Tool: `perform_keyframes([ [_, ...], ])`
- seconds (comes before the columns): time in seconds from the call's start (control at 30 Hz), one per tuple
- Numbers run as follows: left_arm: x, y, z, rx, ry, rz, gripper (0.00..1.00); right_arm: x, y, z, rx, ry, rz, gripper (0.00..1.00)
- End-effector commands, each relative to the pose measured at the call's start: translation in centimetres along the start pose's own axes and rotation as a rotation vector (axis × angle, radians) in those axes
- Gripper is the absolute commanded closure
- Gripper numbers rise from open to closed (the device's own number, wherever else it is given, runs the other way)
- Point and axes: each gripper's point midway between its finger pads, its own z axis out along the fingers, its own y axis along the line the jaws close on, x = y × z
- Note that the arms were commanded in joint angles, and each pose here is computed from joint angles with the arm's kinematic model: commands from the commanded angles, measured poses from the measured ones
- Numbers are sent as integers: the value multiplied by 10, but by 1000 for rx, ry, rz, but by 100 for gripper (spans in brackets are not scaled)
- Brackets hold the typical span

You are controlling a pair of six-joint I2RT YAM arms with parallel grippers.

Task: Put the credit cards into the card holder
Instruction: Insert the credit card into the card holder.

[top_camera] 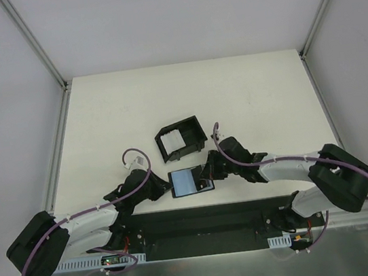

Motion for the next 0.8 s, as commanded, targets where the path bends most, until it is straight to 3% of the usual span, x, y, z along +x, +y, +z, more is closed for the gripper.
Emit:
perform_keyframes([
  [0.0,3,17,0,-50,8,-12,100,-16,32,15,-152,-58,62,99],
  [0.77,5,18,-1,-50,10,-24,100,17,-17,33,-59,-13,121,100],
])
